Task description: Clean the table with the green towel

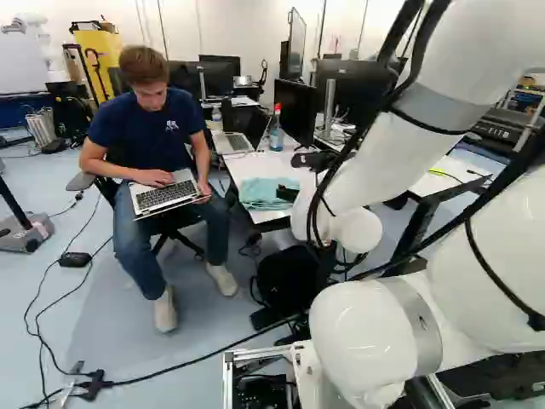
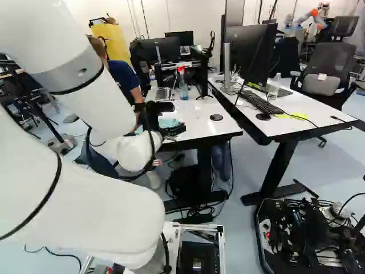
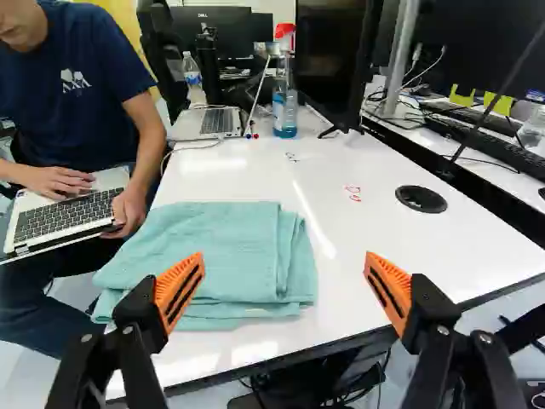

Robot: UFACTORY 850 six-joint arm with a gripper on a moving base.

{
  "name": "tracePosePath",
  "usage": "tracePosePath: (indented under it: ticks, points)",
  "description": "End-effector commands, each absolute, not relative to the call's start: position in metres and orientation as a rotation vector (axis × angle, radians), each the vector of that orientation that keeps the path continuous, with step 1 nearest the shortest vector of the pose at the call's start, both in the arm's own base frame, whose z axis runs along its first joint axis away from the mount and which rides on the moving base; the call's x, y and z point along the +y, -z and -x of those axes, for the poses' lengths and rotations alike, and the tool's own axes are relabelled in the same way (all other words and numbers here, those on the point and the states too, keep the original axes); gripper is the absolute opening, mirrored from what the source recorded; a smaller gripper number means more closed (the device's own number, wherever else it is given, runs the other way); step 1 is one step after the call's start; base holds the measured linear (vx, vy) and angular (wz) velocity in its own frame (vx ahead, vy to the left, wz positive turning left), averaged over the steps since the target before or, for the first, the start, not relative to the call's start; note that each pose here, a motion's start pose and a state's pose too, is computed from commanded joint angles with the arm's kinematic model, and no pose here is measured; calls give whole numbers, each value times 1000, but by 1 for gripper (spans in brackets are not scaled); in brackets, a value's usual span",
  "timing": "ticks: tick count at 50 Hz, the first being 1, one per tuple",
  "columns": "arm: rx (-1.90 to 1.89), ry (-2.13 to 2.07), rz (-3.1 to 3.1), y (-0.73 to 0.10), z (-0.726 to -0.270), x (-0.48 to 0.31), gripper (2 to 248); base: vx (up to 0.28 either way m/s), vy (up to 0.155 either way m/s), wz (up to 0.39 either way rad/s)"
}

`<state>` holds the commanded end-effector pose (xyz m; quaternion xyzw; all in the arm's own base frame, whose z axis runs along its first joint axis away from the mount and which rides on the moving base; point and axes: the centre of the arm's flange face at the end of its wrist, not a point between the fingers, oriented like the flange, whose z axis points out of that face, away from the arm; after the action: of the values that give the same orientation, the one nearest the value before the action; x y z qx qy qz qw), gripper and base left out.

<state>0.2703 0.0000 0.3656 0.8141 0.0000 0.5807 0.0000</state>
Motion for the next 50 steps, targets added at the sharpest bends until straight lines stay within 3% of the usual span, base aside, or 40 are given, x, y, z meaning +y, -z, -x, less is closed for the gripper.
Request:
tracePosePath:
  ticks: [50]
  points:
    - [93,-1906,-2553,-411,-352,27,247,0,0,0]
